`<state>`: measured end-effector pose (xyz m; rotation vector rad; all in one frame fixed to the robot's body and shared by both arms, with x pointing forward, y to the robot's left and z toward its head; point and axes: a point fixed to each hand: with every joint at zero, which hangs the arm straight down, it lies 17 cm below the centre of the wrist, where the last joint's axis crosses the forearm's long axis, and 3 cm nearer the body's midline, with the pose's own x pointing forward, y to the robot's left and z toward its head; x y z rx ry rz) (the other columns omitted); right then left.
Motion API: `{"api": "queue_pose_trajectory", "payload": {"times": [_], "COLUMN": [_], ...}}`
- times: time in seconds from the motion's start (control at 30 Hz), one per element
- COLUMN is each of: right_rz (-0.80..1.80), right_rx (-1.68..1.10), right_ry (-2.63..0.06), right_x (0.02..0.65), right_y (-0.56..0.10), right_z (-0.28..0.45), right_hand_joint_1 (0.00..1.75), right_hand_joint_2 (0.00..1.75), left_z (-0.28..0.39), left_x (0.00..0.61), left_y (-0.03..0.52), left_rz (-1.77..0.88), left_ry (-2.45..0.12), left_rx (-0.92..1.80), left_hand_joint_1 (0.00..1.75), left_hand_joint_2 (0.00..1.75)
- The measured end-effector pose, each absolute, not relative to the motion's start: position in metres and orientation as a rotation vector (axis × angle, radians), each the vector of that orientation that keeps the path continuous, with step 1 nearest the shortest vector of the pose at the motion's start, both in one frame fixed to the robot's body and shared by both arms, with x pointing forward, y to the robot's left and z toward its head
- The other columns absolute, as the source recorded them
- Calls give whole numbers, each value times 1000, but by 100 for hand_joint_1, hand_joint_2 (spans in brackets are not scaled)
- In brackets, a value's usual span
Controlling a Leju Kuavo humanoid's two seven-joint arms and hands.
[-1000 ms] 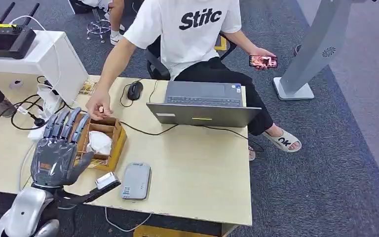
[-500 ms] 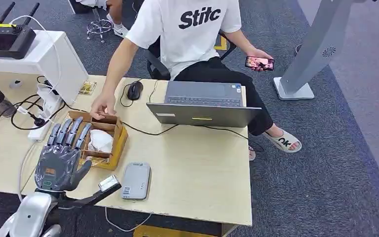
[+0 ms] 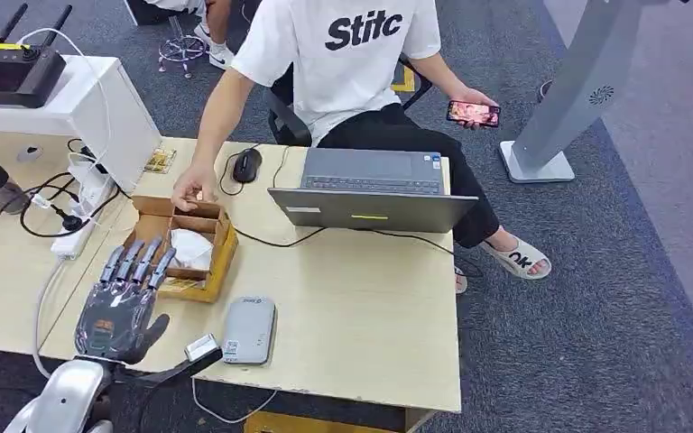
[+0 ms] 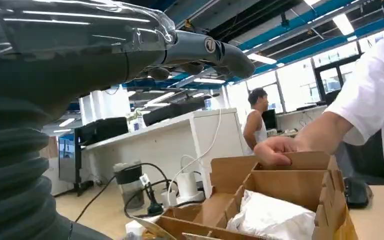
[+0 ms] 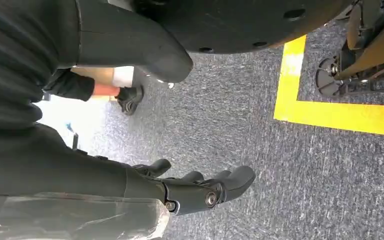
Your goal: Pass the card to the sensor for recognition and then transmit it.
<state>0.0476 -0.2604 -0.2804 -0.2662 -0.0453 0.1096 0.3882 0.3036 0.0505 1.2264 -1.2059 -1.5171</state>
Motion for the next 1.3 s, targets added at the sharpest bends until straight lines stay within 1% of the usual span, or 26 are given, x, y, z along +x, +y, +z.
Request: {"api": "queue_pose_trajectory", "payload": {"times": [0.33,0.77,1.1,1.3], "right_rz": [122,143,191,195], "right_rx": [-267,-269,-260,-259], "right_ry": [-46,-47,-62,-63], "right_x": [48,49,53,53], "right_y": [-260,-261,-259,-258], "right_z": [-280,-280,-280,-280], "right_hand_joint_1": [0,0,0,0], "right_hand_joint_2": [175,175,175,175], "left_z": [24,3,-8,-14], "left_x": [391,406,413,412], "left_y": [332,373,372,377], "left_rz": [-1536,-1486,-1505,-1507], "left_ry": [-1080,-967,-1030,-1024], "left_rx": [1268,1303,1275,1263], "left_hand_joint_1": [0,0,0,0], "left_hand_joint_2": [175,175,175,175]}}
